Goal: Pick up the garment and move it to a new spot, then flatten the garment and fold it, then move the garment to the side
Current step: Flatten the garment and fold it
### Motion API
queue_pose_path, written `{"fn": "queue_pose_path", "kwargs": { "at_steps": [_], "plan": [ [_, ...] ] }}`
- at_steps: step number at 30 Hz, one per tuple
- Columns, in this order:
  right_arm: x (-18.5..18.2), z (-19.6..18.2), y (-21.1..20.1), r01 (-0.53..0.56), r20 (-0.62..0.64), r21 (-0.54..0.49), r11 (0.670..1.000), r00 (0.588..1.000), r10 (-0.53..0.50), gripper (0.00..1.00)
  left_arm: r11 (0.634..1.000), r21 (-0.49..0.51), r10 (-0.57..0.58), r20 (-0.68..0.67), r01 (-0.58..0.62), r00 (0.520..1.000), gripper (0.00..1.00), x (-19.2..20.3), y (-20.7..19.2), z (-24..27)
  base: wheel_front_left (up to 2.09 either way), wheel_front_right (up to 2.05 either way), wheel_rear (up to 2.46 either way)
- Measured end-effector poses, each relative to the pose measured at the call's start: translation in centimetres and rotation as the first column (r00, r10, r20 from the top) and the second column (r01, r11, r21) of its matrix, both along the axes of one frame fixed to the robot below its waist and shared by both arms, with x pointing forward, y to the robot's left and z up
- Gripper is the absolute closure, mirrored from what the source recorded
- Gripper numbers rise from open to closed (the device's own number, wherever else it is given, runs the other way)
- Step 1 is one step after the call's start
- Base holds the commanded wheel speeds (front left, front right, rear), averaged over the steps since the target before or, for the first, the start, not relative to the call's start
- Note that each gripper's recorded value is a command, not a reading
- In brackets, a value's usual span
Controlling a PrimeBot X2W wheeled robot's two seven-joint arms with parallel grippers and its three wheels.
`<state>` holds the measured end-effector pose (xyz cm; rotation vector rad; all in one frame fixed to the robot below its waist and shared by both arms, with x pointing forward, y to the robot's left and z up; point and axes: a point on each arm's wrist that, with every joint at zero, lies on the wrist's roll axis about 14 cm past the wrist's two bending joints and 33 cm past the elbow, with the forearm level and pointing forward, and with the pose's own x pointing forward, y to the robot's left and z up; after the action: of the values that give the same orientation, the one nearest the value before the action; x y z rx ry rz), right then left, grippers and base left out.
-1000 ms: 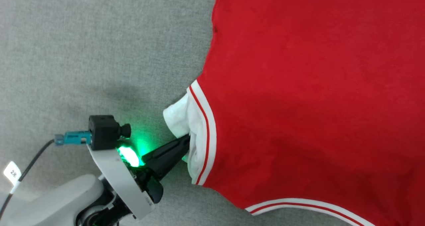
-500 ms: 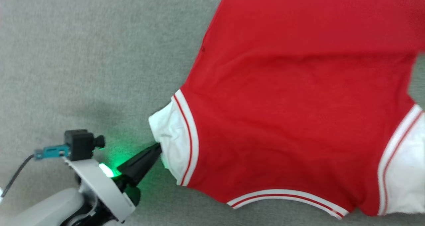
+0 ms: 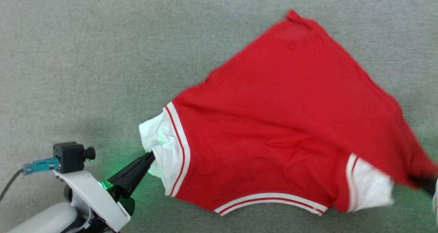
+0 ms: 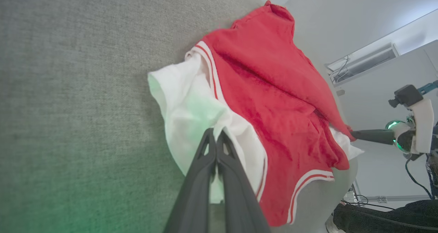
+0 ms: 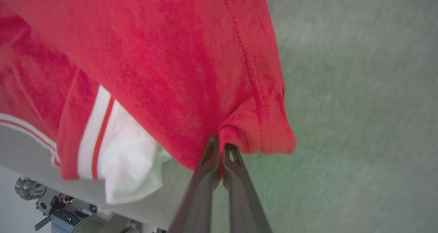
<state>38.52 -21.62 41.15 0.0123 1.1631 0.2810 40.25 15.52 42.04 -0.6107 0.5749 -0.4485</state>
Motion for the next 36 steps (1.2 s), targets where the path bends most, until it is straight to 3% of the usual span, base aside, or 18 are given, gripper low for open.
{"fn": "queue_pose_path", "kwargs": {
  "at_steps": [8, 15, 16, 17, 18, 19, 25, 30, 36],
  "plan": [
    [-6.6, -1.7, 2.0, 0.021, -0.118, 0.055, 0.998, 0.993, -0.014, 1.0, 1.0, -0.008, -0.008, 0.014, 0.008, 1.0, 1.0, 0.1, -0.5, 0.4, 0.0, 0.0, 0.0],
    [-7.6, -3.1, 3.1, 0.03, -0.136, 0.086, 0.996, 0.991, -0.019, 1.0, 1.0, -0.008, -0.001, 0.014, 0.001, 1.0, 1.0, 0.2, -0.4, 0.3, 0.0, 0.0, 0.0],
    [-7.3, -3.1, 3.0, 0.034, -0.121, 0.085, 0.996, 0.992, -0.023, 0.8, 1.0, -0.009, 0.0, 0.014, 0.0, 1.0, 1.0, 0.2, -0.4, 0.3, 0.0, 0.0, 0.0],
    [-7.0, -3.0, 2.9, 0.033, -0.104, 0.076, 0.997, 0.994, -0.025, 0.8, 1.0, -0.009, 0.001, 0.013, 0.0, 1.0, 1.0, 0.2, -0.4, 0.2, 0.0, 0.0, 0.0],
    [-6.4, -2.8, 2.6, 0.036, -0.074, 0.067, 0.997, 0.997, -0.031, 0.05, 1.0, -0.009, 0.001, 0.013, -0.001, 1.0, 1.0, 0.1, -0.4, 0.2, 0.0, 0.0, 0.0],
    [-5.8, -2.5, 2.4, 0.037, -0.045, 0.059, 0.998, 0.998, -0.034, 0.0, 1.0, -0.009, 0.003, 0.013, -0.003, 1.0, 1.0, 0.1, -0.4, 0.2, 0.0, 0.0, 0.0],
    [-3.1, 1.9, 1.6, 0.041, 0.116, 0.079, 0.996, 0.992, -0.05, 0.0, 1.0, -0.018, 0.01, 0.014, -0.009, 1.0, 1.0, -0.1, -0.3, 0.4, 0.0, 0.0, 0.0],
    [0.6, 6.9, 1.1, 0.005, 0.277, 0.059, 0.998, 0.961, -0.021, 0.0, 1.0, -0.022, 0.006, 0.017, -0.006, 1.0, 1.0, -0.3, -0.5, 0.5, 0.0, 0.0, 0.0],
    [9.0, 11.9, 2.3, -0.072, 0.515, -0.005, 0.997, 0.855, 0.065, 0.0, 1.0, -0.026, -0.001, 0.023, 0.002, 1.0, 1.0, 0.2, -1.0, 0.4, 0.0, 0.0, 0.0]
  ]
}}
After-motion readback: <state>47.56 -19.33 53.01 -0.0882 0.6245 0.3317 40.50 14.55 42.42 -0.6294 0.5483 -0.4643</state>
